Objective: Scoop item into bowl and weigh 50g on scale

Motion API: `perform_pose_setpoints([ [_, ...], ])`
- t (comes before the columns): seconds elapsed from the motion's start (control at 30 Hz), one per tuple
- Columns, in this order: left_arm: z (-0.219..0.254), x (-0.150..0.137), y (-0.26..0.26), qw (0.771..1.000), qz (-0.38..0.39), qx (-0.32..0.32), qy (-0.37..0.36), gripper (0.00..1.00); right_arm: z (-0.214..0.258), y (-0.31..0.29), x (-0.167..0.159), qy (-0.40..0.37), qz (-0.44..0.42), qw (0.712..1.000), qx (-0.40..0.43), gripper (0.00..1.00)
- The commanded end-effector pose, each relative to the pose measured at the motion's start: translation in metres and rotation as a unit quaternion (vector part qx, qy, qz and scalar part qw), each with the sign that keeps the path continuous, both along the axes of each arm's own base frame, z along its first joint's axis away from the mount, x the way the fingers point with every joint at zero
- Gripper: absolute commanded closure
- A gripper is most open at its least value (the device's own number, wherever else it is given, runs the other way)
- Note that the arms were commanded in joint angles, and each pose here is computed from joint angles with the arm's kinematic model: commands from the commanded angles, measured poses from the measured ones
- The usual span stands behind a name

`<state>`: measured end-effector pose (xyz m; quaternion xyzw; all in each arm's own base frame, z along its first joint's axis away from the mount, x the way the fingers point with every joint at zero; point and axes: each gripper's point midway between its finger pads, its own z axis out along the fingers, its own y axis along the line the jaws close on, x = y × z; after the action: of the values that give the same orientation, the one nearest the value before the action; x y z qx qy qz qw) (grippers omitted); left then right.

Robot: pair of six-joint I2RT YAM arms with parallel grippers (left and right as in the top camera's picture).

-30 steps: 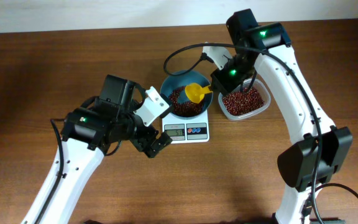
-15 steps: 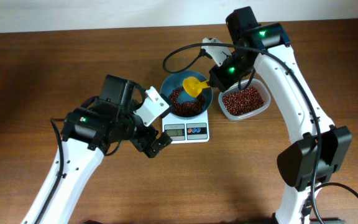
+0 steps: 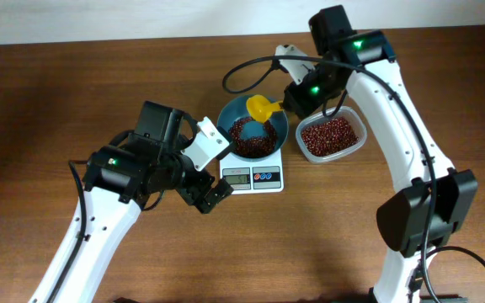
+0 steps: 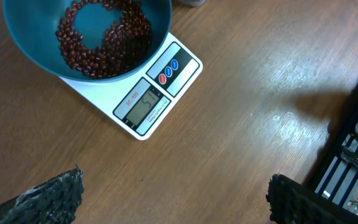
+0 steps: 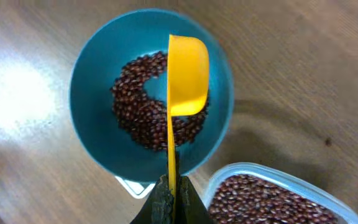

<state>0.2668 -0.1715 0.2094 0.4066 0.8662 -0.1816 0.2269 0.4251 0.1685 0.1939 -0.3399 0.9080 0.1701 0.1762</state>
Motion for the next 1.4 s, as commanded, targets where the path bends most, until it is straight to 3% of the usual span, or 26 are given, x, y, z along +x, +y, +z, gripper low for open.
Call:
perform_pose_setpoints([
  [0.0,0.006,0.0,-0.003,1.0,0.0,-0.009,-0.002,0.01,-0.002,0.001,0.001,0.005,-0.001,1.0,0.011,0.96],
  [0.63,0.006,0.001,-0.002,1.0,0.001,-0.007,-0.004,0.01,-0.003,0.007,-0.004,0.012,0.007,1.0,0.009,0.96],
  [0.93,0.018,0.015,-0.013,0.999,-0.004,-0.036,-0.039,0.01,-0.003,0.007,-0.005,0.013,0.007,1.0,0.009,0.96],
  [1.0,0.013,0.039,0.01,0.99,0.137,-0.009,-0.028,0.01,-0.003,0.007,-0.005,0.013,0.007,1.0,0.009,0.96],
  [1.03,0.01,0.049,0.025,0.975,0.221,0.001,-0.022,0.01,-0.003,0.008,-0.005,0.013,0.008,1.0,0.01,0.96],
  [1.07,0.009,0.054,0.029,0.969,0.248,0.003,-0.021,0.01,-0.003,0.009,-0.005,0.014,0.009,1.0,0.013,0.96],
  [1.23,0.006,0.061,0.023,0.97,0.243,-0.006,-0.021,0.01,-0.003,0.009,-0.007,0.017,0.009,1.0,0.015,0.96],
  [1.37,0.022,0.081,0.016,0.967,0.243,-0.034,-0.066,0.01,-0.003,0.009,-0.008,0.02,0.009,1.0,0.014,0.96],
])
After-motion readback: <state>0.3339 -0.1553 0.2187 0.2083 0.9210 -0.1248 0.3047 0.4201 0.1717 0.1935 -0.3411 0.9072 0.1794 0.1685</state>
